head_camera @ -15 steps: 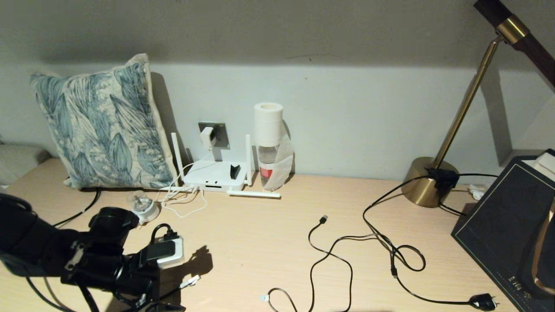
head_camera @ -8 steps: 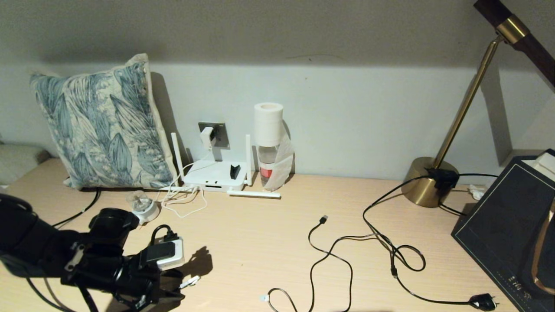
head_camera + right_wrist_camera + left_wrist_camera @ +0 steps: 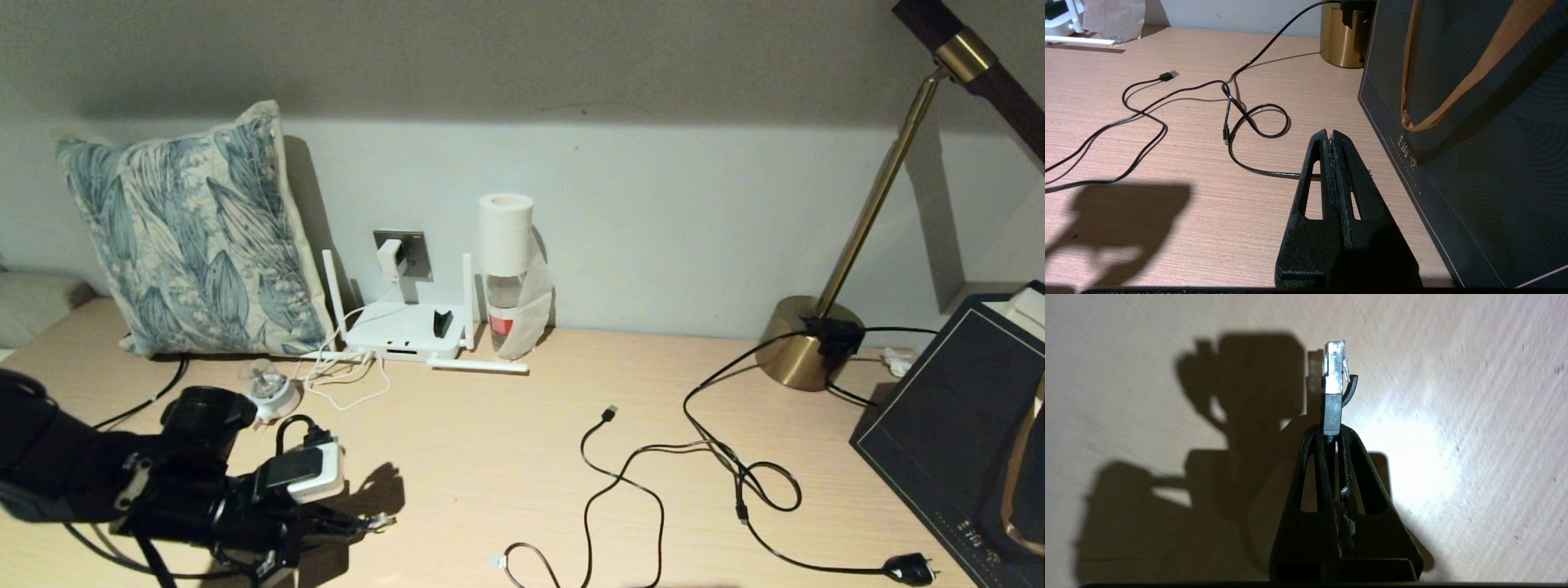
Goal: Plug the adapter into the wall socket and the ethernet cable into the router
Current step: Pick up cable, then hand it to the other hand
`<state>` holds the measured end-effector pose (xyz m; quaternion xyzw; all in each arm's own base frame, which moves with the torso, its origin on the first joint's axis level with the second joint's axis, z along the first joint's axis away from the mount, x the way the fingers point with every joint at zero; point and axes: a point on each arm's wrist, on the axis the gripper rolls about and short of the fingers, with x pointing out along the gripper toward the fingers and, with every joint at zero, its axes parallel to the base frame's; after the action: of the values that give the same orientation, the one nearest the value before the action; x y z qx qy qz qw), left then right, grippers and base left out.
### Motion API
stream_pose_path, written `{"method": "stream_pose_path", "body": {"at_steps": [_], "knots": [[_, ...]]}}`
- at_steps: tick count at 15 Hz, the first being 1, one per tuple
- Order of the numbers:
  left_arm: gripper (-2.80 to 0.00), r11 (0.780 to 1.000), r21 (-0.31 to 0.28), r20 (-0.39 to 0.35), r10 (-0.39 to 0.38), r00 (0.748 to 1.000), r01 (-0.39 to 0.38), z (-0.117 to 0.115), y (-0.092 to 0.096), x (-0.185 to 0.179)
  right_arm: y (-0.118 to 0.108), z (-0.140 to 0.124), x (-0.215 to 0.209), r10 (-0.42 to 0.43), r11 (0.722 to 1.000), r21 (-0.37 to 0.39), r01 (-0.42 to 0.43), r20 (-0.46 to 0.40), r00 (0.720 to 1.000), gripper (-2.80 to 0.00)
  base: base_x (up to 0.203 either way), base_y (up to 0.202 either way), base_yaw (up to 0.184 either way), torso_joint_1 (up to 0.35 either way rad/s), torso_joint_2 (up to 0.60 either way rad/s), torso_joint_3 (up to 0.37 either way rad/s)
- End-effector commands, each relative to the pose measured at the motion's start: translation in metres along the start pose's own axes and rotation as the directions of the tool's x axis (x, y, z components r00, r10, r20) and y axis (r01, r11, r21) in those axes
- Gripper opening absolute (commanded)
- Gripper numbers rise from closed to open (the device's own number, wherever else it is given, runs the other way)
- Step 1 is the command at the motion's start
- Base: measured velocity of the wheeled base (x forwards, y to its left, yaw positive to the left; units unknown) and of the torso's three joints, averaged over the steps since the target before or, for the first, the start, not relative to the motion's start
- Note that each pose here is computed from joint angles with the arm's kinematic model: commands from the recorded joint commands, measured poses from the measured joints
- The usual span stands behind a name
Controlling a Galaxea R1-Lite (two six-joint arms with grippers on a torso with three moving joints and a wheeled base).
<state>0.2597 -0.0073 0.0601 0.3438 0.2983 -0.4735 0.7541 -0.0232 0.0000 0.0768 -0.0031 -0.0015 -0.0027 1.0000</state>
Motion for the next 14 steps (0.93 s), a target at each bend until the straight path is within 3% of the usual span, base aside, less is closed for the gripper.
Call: {"method": "stream_pose_path", "body": {"at_steps": [1, 3, 6, 8, 11, 13, 14], "knots": [[-2.80, 0.992, 0.088, 0.106, 0.084, 0.991, -0.093, 0.022, 0.009, -0.023, 0.000, 0.000, 0.000, 0.001, 1.000, 0.000, -0.001, 0.000, 1.000, -2.80, 0.000, 0.000, 0.000, 0.000, 0.00, 0.000], [-2.80, 0.971, 0.160, 0.198, 0.145, 0.970, -0.178, 0.058, 0.009, -0.055, 0.000, 0.000, 0.000, 0.001, 1.000, 0.000, -0.001, 0.000, 1.000, -2.80, 0.000, 0.000, 0.000, 0.000, 0.00, 0.000], [-2.80, 0.956, 0.203, 0.287, 0.148, 0.947, -0.211, 0.118, -0.002, -0.092, 0.000, 0.000, 0.000, 0.001, 1.000, 0.000, -0.001, 0.000, 1.000, -2.80, 0.000, 0.000, 0.000, 0.000, 0.00, 0.000], [-2.80, 0.947, 0.170, 0.287, 0.217, 0.933, -0.272, 0.130, -0.007, -0.112, 0.000, 0.000, 0.000, 0.001, 1.000, 0.000, -0.001, 0.000, 1.000, -2.80, 0.000, 0.000, 0.000, 0.000, 0.00, 0.000], [-2.80, 0.927, 0.145, 0.320, 0.287, 0.903, -0.347, 0.146, 0.000, -0.130, 0.000, 0.000, 0.000, 0.001, 1.000, 0.000, -0.001, 0.000, 1.000, -2.80, 0.000, 0.000, 0.000, 0.000, 0.00, 0.000], [-2.80, 0.896, 0.140, 0.361, 0.350, 0.865, -0.421, 0.162, 0.005, -0.150, 0.000, 0.000, 0.000, 0.001, 1.000, -0.002, -0.001, 0.000, 1.000, -2.80, 0.000, 0.000, 0.000, 0.000, 0.00, 0.000], [-2.80, 0.891, 0.136, 0.397, 0.351, 0.848, -0.433, 0.174, 0.005, -0.157, 0.000, 0.000, 0.000, 0.001, 1.000, -0.004, -0.001, -0.002, 1.000, -2.80, 0.000, 0.000, 0.000, 0.000, 0.00, 0.000]]}}
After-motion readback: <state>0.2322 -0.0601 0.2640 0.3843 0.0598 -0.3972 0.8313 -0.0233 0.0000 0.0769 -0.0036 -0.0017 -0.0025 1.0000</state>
